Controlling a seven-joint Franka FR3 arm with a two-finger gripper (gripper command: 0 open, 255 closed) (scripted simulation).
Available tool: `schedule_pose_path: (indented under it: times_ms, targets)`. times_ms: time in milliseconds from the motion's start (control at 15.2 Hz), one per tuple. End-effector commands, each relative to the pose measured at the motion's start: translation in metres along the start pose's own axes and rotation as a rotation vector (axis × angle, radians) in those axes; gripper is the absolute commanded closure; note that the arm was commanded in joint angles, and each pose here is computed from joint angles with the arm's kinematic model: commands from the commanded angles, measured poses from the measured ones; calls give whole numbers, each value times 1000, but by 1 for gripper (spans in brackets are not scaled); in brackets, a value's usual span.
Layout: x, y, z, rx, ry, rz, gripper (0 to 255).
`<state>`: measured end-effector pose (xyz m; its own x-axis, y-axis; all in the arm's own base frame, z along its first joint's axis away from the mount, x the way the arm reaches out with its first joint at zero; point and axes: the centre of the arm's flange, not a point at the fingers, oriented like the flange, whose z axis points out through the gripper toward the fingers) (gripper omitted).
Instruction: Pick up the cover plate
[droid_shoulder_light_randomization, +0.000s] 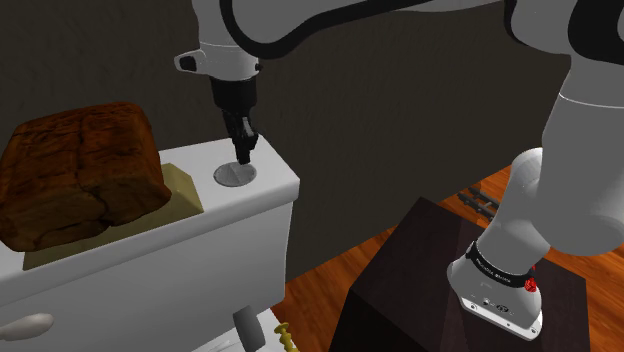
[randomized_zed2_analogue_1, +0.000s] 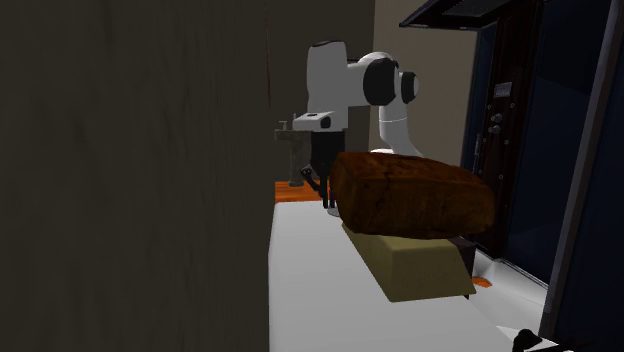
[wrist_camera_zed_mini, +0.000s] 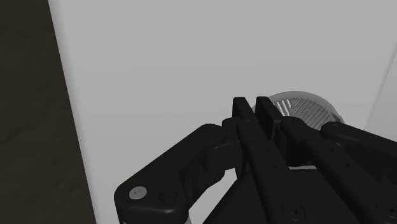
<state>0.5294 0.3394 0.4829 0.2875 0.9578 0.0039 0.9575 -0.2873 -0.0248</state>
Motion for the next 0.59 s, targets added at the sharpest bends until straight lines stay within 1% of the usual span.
schedule_pose_path:
  times_ms: [0, 66, 528]
  targets:
    - [0, 0, 3, 5, -5, -1, 255]
    - [2, -1, 5, 5, -5, -1, 255]
    - [2, -2, -32, 5, -5, -1, 255]
